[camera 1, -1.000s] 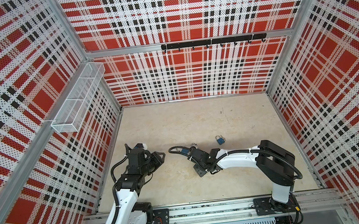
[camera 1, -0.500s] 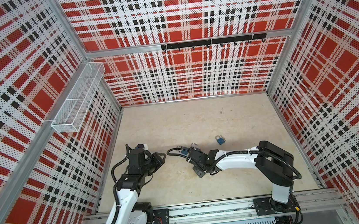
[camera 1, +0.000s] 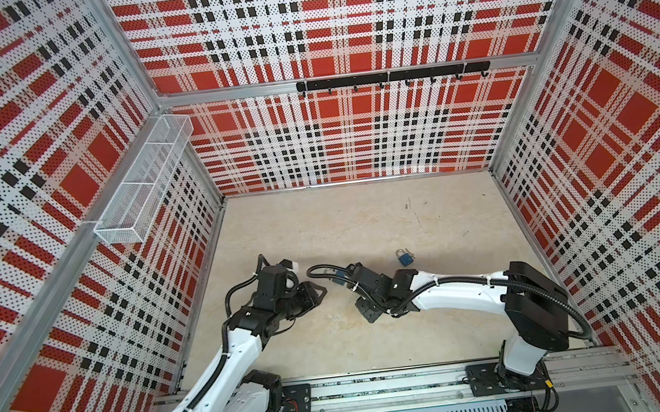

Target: Lock with the key

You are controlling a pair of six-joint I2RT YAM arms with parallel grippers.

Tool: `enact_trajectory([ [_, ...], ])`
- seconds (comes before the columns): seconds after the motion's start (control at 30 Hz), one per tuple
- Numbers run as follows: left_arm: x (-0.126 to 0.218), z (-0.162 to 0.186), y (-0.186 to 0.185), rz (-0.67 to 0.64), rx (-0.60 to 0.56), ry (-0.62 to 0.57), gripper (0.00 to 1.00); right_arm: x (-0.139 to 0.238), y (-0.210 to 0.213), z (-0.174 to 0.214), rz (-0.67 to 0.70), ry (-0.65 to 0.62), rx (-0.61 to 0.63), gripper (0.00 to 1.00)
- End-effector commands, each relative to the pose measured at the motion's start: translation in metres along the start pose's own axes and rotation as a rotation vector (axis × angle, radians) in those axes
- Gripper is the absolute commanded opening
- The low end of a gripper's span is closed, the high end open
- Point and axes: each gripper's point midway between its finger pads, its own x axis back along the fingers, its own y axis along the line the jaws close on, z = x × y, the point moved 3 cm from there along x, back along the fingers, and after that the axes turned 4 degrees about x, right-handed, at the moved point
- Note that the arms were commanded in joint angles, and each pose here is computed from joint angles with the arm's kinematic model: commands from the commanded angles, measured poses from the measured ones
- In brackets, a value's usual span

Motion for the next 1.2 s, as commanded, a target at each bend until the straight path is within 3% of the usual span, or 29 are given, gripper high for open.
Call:
enact_trajectory([
  [0.0, -0.005, -0.006, -0.034, 0.106, -0.092, -0.008, 0.40, 0.026, 0.007, -0.023, -0.072, -0.080, -0.003, 0.21],
  [0.47, -0.037, -0.009, -0.066, 0.227, -0.090, 0.032, 0.43, 0.054, 0.008, -0.034, -0.131, -0.153, -0.034, 0.21],
  [1.17, -0.067, 0.005, -0.081, 0.237, -0.112, 0.105, 0.34, 0.059, 0.004, -0.037, -0.126, -0.180, -0.047, 0.21],
])
